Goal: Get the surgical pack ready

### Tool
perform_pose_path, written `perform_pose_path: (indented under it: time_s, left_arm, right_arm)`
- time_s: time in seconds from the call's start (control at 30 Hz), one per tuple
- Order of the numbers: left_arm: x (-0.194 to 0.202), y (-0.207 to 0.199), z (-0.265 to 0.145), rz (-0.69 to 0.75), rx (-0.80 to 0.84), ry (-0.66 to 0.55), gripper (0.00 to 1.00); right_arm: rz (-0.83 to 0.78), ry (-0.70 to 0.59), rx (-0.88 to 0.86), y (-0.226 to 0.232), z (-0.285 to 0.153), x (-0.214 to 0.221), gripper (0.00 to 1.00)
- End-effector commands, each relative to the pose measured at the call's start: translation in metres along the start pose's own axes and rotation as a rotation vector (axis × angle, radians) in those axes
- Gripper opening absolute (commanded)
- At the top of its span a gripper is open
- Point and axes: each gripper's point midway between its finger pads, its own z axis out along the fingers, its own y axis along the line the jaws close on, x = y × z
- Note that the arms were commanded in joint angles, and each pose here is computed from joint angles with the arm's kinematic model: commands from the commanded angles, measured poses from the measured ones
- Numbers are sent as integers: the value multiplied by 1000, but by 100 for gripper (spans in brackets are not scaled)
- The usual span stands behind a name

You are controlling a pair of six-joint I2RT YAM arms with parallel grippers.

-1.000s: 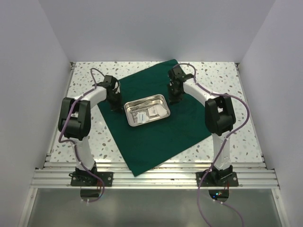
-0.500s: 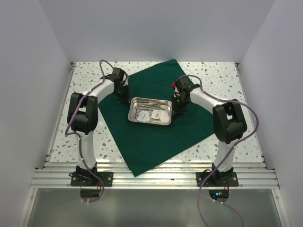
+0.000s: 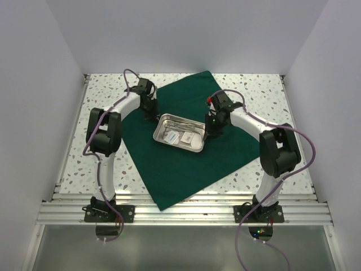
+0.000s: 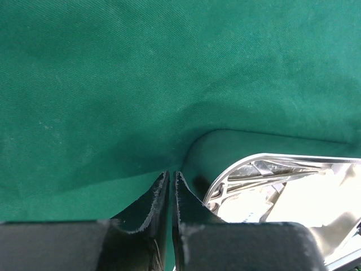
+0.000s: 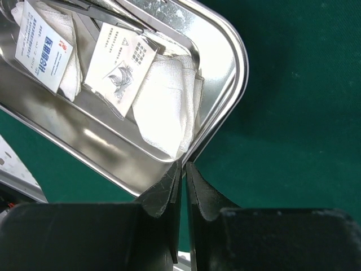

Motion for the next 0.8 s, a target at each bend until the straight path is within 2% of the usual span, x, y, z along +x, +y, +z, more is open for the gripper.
perform_pose_path:
  time_s: [0.0, 0.17, 0.33, 0.47, 0.63, 0.77]
  left_arm:
    - [-1, -16, -2, 26, 42, 17, 10]
    - [-10, -18, -6, 28, 40, -8, 19]
    - [-13, -19, -4, 27, 42, -4, 22]
    - [-13, -10, -8, 20, -4, -9, 33]
    - [-20, 15, -34, -16, -45, -56, 47]
    - [-21, 29, -54, -48, -14, -78, 48]
  right_arm:
    - [-8, -33, -47, 14, 6, -15, 11]
    - [-6, -37, -32, 12, 5, -16, 12]
    - [-11, -37, -28, 11, 10, -21, 12]
    - [-9, -53, 40, 1, 4, -28, 13]
    - [-49, -94, 185, -19, -26, -36, 25]
    - [-105, -122, 258, -26, -56, -42, 39]
